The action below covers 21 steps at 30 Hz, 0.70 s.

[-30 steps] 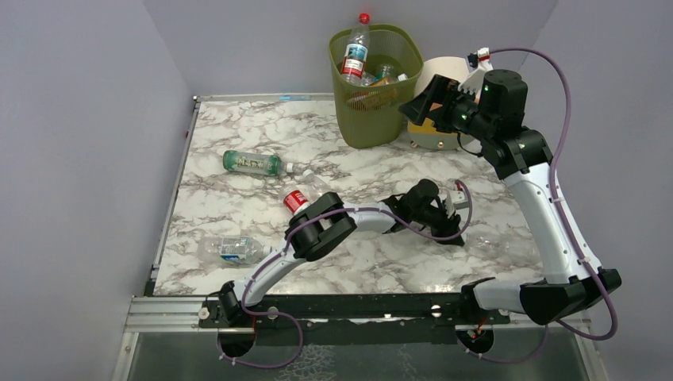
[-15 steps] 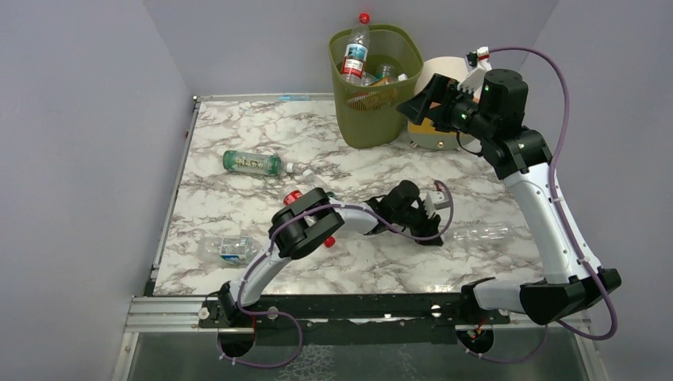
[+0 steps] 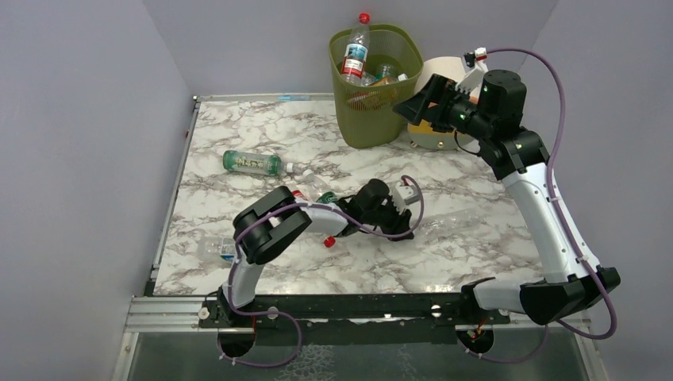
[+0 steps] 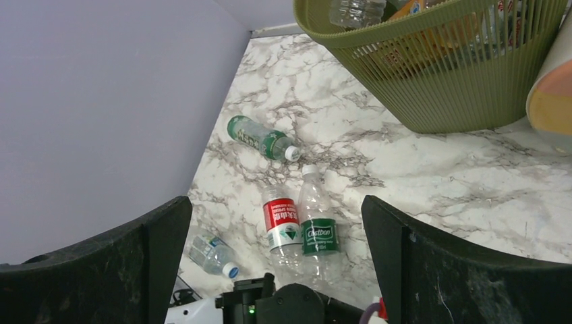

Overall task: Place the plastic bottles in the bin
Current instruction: Move the plastic bottle to the center of the board.

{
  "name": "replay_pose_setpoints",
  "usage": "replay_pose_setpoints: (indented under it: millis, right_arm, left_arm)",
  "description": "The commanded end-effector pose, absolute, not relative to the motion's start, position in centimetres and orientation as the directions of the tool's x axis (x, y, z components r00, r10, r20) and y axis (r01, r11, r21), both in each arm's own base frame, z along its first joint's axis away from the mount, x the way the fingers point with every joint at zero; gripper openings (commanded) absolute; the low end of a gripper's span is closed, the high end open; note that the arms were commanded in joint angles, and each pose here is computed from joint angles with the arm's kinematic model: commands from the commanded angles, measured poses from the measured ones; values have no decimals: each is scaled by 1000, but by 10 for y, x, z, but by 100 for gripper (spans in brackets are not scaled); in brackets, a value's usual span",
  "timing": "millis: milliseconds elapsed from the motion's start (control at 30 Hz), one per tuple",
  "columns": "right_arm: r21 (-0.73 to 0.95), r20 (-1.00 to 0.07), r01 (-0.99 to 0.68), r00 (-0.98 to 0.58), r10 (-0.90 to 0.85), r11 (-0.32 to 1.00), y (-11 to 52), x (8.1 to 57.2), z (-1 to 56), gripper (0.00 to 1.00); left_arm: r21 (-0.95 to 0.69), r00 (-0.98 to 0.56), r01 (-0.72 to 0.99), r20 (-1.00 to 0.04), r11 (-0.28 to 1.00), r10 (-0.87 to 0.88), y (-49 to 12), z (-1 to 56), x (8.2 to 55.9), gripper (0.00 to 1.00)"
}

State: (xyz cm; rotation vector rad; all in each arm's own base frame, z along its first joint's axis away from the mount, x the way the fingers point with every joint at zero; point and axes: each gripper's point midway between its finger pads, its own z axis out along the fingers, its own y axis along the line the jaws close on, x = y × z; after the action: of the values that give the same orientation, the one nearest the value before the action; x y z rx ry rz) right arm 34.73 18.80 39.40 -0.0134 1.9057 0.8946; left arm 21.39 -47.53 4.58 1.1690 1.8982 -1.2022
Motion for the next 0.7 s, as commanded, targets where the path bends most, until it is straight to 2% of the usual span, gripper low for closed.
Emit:
replay_pose_setpoints:
  millis: [0,333,667]
  right_arm:
    - [591,-781,-415,-509,362,691,196,345,399,99]
    - [609,-771,-435,-521,366,663,201,342,398,100]
    - [615,-765,-437,-534,360,657,205,349,392,99]
  left_arm:
    - [-340,-421,896,-855,284,303,-448,69,230,24]
    - [-306,-465,841,-831,446,306,-386,68,228,24]
    - [-286,-498,778,-824,560,270,-350,72,248,25]
